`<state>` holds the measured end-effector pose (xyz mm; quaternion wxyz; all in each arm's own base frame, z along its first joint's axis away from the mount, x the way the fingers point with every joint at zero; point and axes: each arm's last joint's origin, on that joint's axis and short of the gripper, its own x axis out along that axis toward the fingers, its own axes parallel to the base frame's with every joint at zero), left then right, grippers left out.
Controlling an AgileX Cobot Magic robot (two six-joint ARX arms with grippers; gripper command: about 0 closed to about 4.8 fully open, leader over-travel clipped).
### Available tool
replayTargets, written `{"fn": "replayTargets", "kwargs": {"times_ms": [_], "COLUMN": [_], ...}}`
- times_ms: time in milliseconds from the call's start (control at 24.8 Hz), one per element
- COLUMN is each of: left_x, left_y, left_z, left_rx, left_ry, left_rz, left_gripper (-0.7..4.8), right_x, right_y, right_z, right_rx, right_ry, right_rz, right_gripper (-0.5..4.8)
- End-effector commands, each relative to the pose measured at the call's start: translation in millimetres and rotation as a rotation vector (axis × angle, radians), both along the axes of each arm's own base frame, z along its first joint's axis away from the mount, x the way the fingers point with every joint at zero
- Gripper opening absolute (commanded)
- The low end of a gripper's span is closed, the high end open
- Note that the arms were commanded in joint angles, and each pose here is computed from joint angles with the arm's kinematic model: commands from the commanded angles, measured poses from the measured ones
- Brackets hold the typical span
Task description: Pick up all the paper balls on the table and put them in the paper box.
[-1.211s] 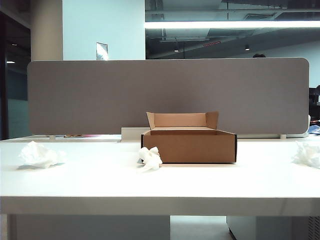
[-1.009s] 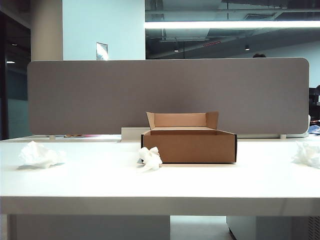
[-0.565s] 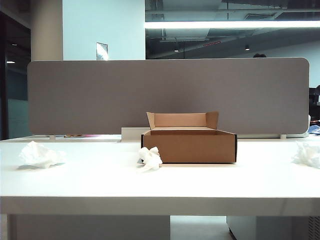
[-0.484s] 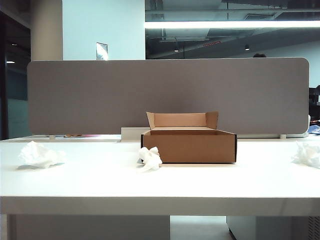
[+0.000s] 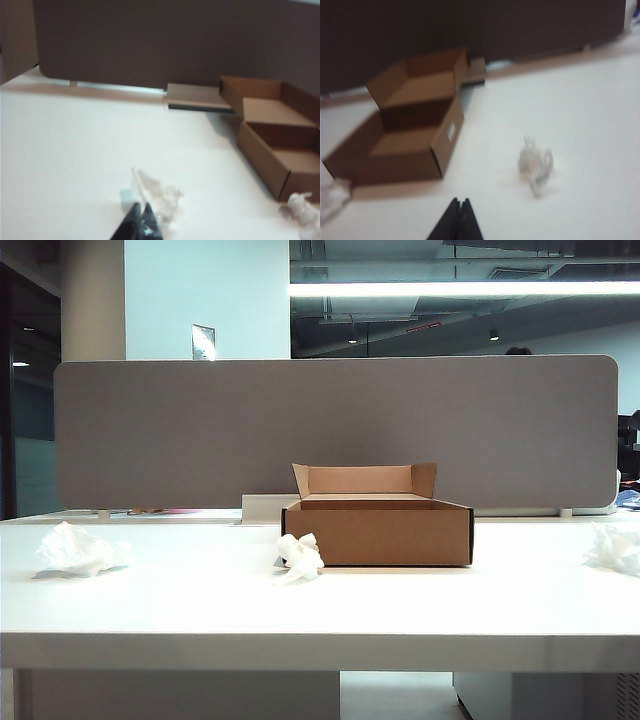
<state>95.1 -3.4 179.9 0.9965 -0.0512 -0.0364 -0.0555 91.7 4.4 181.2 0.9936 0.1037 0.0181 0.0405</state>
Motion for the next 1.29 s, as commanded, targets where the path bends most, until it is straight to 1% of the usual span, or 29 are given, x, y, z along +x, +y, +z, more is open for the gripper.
{"fn": "replayTargets", "kwargs": {"times_ms": [40,161,202,323,525,646,767,847,928,968,1009,1049,1090,1130,1170,1291], "left_x": [-4.1,-7.4,-8.5,-10.1,-5.5,2.3,17.2,29.1,42.1,46.6,56.9,61.9,75.6,81.3,94.9,122.5], "left_y": [-0.3,-0.4,-0.4,-0.4,-0.5,-0.6,-0.8,-1.9,-2.1,-2.2,-2.3,-2.4,-2.3,-2.3,-2.4,-2.5], "left_z": [15.7,24.1,27.5,31.9,38.3,46.2,54.0,59.9,64.8,66.4,69.8,71.3,75.7,77.1,79.8,82.4], "left_rx": [-0.006,-0.004,-0.004,0.003,0.003,0.003,0.003,0.005,0.006,0.02,0.063,0.085,0.116,0.114,0.113,0.111], "left_ry": [-0.013,0.0,-0.007,-0.014,0.033,0.083,0.167,0.22,0.273,0.287,0.316,0.329,0.361,0.376,0.408,0.476], "left_rz": [-0.012,-0.015,-0.014,-0.015,-0.018,-0.018,-0.025,-0.061,-0.065,-0.066,-0.075,-0.079,-0.08,-0.081,-0.082,-0.087], "left_gripper": [-0.06,-0.06,-0.06,-0.06,-0.06,-0.06,-0.06,-0.06,-0.06,-0.06,-0.06,-0.06,-0.06,-0.06,-0.06,-0.06], "right_x": [-5.3,-8.1,-9.3,-7.7,9.6,27.2,53.3,70.0,84.1,88.2,97.6,100.4,110.0,113.7,122.8,139.8], "right_y": [0.2,0.2,0.1,0.2,0.9,1.5,2.3,2.9,3.4,3.6,3.8,3.9,3.9,4.0,4.4,4.9], "right_z": [20.1,28.9,34.0,43.9,68.1,81.5,92.9,96.7,96.8,96.5,94.1,93.2,89.8,88.3,84.4,76.9], "right_rx": [0.011,0.01,0.009,-0.001,-0.085,-0.088,-0.09,-0.09,-0.112,-0.119,-0.139,-0.144,-0.145,-0.145,-0.146,-0.165], "right_ry": [-0.059,-0.024,0.005,0.041,0.111,0.166,0.251,0.303,0.343,0.354,0.386,0.397,0.431,0.446,0.478,0.538], "right_rz": [0.012,0.013,0.013,0.015,0.027,0.03,0.034,0.036,0.042,0.045,0.047,0.049,0.05,0.051,0.054,0.063], "right_gripper": [-0.04,-0.05,-0.04,-0.05,-0.04,-0.04,-0.04,-0.04,-0.04,-0.04,-0.05,-0.04,-0.04,-0.04,-0.03,0.0]}}
